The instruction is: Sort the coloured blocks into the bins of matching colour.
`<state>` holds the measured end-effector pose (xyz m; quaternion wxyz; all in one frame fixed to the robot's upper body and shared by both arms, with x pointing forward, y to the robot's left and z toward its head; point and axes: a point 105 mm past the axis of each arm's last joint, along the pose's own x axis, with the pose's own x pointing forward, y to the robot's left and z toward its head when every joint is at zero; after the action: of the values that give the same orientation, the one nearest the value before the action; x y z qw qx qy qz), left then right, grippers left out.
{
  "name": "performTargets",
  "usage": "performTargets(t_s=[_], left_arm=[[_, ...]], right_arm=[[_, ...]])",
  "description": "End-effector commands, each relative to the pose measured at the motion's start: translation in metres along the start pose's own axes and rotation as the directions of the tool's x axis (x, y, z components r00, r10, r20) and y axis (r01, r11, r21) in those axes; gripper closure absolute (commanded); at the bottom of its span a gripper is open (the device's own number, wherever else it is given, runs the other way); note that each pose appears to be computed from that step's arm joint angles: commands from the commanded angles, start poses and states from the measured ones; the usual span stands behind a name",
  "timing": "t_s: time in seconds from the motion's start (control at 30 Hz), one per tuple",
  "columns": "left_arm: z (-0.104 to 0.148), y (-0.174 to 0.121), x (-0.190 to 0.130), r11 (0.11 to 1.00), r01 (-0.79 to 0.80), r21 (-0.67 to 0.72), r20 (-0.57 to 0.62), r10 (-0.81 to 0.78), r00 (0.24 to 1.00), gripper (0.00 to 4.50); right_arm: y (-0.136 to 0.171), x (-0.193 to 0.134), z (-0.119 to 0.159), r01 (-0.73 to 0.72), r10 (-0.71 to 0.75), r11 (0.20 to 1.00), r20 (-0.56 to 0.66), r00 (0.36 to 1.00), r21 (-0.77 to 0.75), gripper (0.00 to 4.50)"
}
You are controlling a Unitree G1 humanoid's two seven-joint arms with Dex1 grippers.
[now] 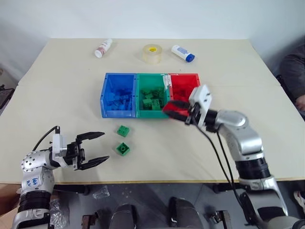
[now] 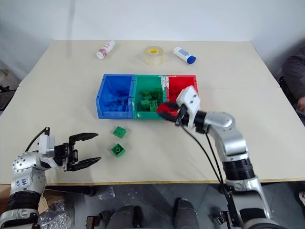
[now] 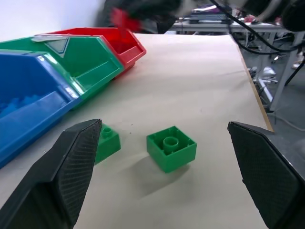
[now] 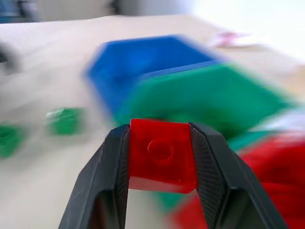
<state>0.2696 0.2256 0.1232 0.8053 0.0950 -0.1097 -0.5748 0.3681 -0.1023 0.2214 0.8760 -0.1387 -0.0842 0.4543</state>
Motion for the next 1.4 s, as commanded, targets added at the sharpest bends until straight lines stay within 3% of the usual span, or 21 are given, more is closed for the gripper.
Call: performTargets(t_s=[0.03, 0.13, 0.17, 0.2, 0.4, 0.43, 0.53, 0.7, 0.93, 1.0, 1.2, 1.4], left_arm=[[0.002, 0.0, 0.002, 1.0, 0.028, 0.012, 0.005, -0.029, 1.0, 0.0], [0.001, 0.001, 0.006, 0.999, 0.034, 0.013, 0.01, -0.034, 0.999, 0.0], [0.001, 0.002, 0.007, 0.999, 0.036, 0.013, 0.012, -0.036, 0.999, 0.0], [0.001, 0.002, 0.008, 0.999, 0.038, 0.014, 0.013, -0.039, 0.999, 0.0], [0.001, 0.0, 0.009, 0.999, 0.044, 0.016, 0.018, -0.044, 0.999, 0.0], [0.001, 0.0, 0.009, 0.999, 0.044, 0.016, 0.018, -0.045, 0.999, 0.0], [0.0, -0.002, 0.009, 0.999, 0.044, 0.014, 0.018, -0.044, 0.999, 0.0], [0.0, 0.0, 0.009, 1.0, 0.001, 0.028, 0.01, -0.001, 1.0, 0.0], [0.002, 0.005, -0.001, 0.975, -0.209, 0.08, -0.021, 0.211, 0.977, 0.0], [0.002, 0.003, -0.008, 0.937, -0.331, 0.109, -0.044, 0.337, 0.941, 0.0], [-0.006, -0.019, -0.03, 0.82, -0.555, 0.139, -0.177, 0.572, 0.801, 0.0], [-0.013, -0.058, -0.051, 0.755, -0.637, 0.152, -0.271, 0.652, 0.708, 0.0]], right_arm=[[-0.032, -0.008, 0.004, 0.113, -0.113, 0.992, 0.002, 0.994, -0.055, 3.0], [-0.05, -0.006, -0.001, 0.167, -0.169, 0.984, -0.027, 0.985, -0.069, 3.0], [-0.053, -0.005, -0.002, 0.171, -0.173, 0.983, -0.033, 0.984, -0.072, 2.31], [-0.053, -0.004, -0.002, 0.167, -0.17, 0.983, -0.033, 0.985, -0.076, 2.14], [-0.052, -0.01, -0.003, 0.144, -0.148, 0.986, -0.037, 0.988, -0.088, 0.15], [-0.052, -0.011, -0.003, 0.145, -0.148, 0.985, -0.038, 0.988, -0.089, 0.06], [-0.047, -0.017, -0.006, 0.106, -0.112, 0.99, -0.051, 0.992, -0.094, 0.06], [-0.012, -0.044, -0.013, -0.114, 0.104, 0.986, -0.083, 0.991, -0.123, 0.06], [0.031, -0.096, -0.04, -0.414, 0.406, 0.91, -0.191, 0.894, -0.003, 0.06], [0.041, -0.111, -0.051, -0.492, 0.487, 0.87, -0.208, 0.848, 0.033, 0.06], [0.034, -0.105, -0.06, -0.479, 0.479, 0.876, -0.201, 0.854, 0.054, 0.06], [0.033, -0.094, -0.054, -0.519, 0.522, 0.853, -0.143, 0.841, 0.056, 0.06]])
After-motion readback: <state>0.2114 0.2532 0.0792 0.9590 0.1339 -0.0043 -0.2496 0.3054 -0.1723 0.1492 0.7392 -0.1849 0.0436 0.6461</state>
